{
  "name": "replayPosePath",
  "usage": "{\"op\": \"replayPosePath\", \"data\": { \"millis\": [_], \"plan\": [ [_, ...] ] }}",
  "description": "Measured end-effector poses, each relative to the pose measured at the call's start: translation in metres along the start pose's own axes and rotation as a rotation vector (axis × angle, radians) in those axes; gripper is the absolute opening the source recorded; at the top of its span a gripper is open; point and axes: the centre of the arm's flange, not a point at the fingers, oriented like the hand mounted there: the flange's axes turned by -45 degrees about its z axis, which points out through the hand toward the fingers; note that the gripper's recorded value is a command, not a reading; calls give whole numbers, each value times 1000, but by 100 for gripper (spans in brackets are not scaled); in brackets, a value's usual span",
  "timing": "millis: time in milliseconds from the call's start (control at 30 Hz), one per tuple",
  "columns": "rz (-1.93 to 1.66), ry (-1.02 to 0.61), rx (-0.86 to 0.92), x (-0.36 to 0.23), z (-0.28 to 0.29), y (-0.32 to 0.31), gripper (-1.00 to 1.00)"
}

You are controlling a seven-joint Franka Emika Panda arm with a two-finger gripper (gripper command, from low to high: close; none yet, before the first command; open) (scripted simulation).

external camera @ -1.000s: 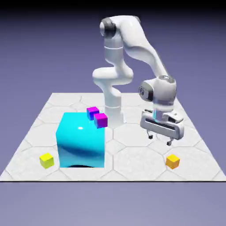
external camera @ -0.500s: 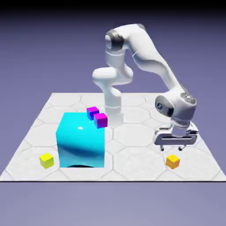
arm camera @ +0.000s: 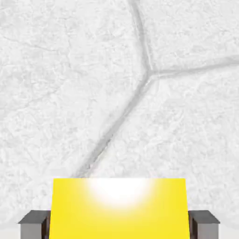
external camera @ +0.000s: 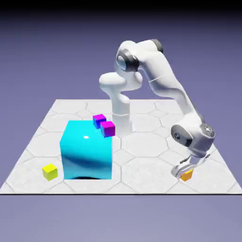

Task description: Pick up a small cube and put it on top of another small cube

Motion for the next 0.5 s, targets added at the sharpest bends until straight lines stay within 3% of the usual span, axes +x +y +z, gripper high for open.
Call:
{"op": "replayPosePath", "data": {
  "millis": [200, 500],
  "plan": [
    [83, -15, -41, 34, -80, -74, -100],
    [245, -38, -99, 127, -154, -190, -100]
  ]
}}
